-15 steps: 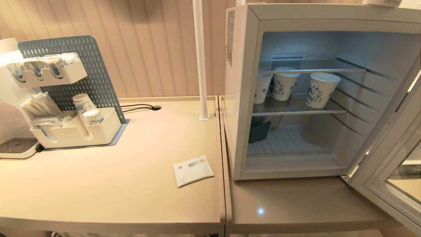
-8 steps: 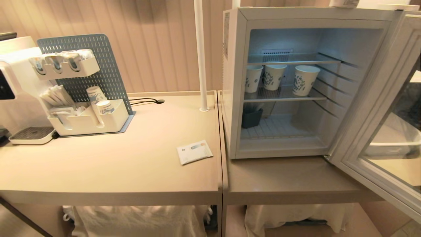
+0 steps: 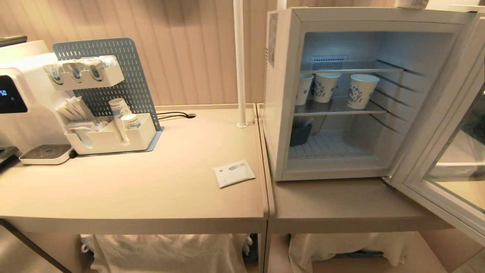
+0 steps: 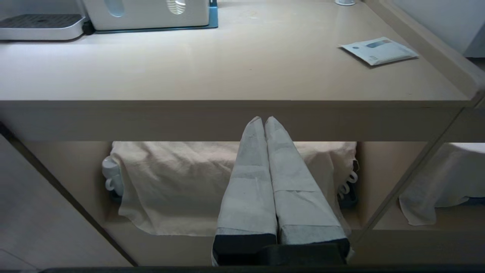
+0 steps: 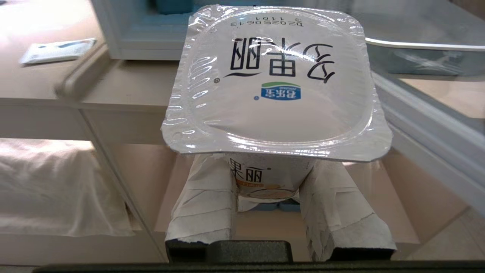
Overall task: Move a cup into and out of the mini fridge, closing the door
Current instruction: Place the yoghurt on the table
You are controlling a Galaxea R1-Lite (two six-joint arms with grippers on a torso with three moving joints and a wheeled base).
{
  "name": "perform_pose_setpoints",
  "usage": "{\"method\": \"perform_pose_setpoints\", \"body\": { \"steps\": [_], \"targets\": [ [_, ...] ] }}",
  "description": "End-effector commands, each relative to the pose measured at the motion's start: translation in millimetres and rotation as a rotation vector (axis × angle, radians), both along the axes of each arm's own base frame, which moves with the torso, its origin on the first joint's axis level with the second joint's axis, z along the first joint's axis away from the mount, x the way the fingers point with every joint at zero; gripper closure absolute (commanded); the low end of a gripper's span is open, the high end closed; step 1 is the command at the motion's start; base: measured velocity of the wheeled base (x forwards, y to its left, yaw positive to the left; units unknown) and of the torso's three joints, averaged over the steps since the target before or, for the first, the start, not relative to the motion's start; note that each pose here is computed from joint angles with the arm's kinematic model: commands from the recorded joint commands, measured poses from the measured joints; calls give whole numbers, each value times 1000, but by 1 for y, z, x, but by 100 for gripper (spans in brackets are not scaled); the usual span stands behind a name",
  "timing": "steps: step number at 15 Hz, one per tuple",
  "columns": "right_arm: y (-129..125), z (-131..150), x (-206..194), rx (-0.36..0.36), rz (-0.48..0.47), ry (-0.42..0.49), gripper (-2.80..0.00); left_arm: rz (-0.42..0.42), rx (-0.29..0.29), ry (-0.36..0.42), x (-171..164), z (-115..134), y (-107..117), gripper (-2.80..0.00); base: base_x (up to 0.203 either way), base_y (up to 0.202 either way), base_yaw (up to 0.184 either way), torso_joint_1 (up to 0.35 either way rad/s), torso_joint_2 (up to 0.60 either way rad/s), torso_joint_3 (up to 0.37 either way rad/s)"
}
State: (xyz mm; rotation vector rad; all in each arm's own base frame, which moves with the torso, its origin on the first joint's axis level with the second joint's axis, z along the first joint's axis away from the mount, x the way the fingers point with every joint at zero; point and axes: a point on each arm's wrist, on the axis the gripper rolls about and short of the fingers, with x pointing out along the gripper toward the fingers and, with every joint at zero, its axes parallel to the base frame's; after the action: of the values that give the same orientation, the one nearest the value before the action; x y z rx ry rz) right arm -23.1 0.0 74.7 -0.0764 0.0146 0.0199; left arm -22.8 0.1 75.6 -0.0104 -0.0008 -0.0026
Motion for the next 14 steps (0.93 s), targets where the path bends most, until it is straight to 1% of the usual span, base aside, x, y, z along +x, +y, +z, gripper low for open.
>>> {"method": "perform_pose_setpoints", "body": {
  "steps": [1,14],
  "targets": [
    [0,0,0,0,1,2,0,1,0,-1,0,0,0,0,0,192,2,2,-2,2],
    [0,0,0,3,1,2,0,1,0,-1,0,0,0,0,0,190,0,3,1,4]
  ]
}}
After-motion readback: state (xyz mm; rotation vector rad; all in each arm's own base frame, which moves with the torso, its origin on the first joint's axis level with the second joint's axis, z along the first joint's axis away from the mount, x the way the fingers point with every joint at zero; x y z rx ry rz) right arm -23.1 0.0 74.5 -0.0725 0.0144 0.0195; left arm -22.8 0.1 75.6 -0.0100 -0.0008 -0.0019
